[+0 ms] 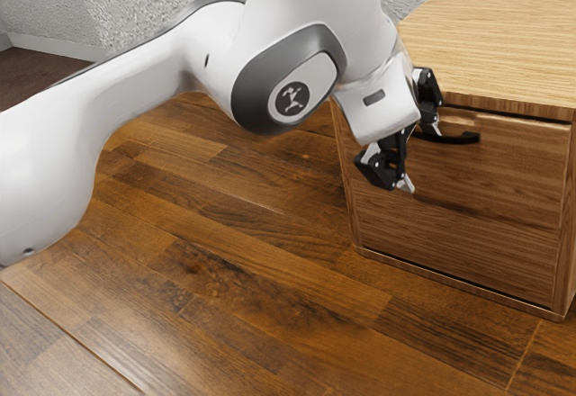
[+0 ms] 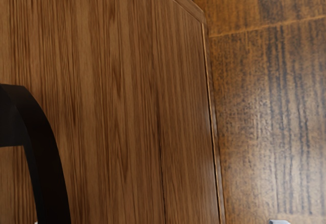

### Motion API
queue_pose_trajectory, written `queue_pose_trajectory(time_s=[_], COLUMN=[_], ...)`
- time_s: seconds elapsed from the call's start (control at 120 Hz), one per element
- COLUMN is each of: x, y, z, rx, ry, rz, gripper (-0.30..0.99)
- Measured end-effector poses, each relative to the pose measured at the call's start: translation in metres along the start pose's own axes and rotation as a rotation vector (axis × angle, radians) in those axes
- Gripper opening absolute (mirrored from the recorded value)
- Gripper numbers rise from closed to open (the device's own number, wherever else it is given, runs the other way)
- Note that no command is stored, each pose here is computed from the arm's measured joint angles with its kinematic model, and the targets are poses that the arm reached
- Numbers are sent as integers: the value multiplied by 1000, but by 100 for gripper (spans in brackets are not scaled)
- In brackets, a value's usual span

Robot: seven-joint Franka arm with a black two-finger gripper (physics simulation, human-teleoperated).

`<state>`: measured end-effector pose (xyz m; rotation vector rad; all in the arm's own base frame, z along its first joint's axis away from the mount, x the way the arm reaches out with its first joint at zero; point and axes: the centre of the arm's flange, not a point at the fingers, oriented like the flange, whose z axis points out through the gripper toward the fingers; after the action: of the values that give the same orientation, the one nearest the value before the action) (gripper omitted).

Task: Pull the drawer handle with one arm to open the drawer

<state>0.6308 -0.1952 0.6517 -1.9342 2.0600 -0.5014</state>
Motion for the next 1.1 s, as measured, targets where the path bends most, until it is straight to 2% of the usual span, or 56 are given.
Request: queue_pose_trajectory(time_s=[0.125, 0.4, 0.65, 1.1], x=[2, 5, 8, 17], y=[4, 11, 21, 53], z=[-8, -11, -19, -36], rx=[6, 2, 2, -4], ry=[-5, -14, -27, -61], rz=[-1, -10, -22, -42], gripper=[40, 33, 20, 15])
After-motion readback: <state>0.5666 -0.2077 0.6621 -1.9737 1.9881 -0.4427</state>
